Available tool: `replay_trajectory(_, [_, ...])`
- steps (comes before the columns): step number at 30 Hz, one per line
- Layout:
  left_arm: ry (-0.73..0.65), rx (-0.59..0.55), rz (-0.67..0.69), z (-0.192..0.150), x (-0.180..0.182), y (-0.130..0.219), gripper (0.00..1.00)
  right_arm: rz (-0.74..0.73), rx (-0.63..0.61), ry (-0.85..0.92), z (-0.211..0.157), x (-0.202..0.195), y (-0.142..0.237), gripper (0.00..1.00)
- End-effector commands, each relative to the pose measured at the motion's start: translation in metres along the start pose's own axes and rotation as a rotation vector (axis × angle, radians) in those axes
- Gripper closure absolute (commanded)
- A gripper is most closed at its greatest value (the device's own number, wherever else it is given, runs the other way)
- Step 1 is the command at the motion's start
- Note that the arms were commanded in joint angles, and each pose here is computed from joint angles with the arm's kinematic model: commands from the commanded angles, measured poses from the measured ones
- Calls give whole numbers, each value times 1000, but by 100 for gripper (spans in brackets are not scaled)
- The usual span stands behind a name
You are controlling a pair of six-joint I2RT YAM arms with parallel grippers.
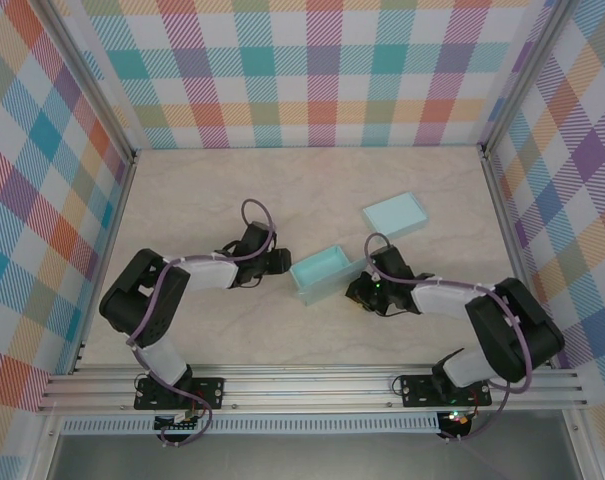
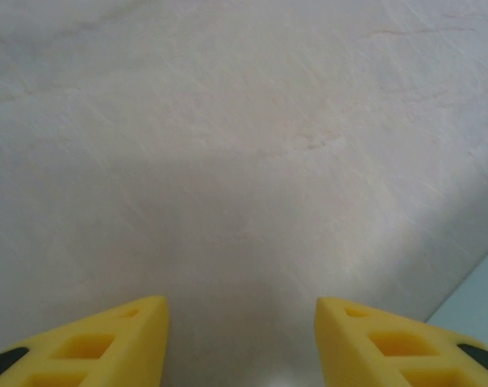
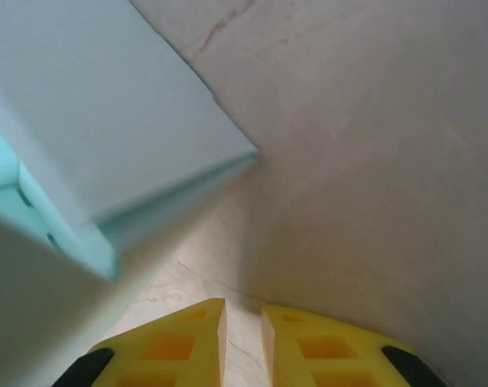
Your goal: Fold the paper box
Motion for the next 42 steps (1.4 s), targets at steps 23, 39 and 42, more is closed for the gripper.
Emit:
replay_trajectory(23, [-124,11,-282,-78,-121,41,48,-8,-157,178,151,34,41,67])
replay_trajectory(39, [-492,-230,-93,83,-48,146,8,-91,-395,447,80,61,184,40])
replay_trajectory(42, [-558,-160,-152,93,-47,127,11,-107,-358,483,71,66,181,39])
Point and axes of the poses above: each hand's point on the last joint's axis, 136 mm out from that joint toward the fingers, its own y axis back along the fingers, its own x axis along the line the jaws close on, z = x × y, the point moved 3 cm from there along y, back along the fingers, and after that the axes turned 4 degrees about y, right-handed, at the moved point
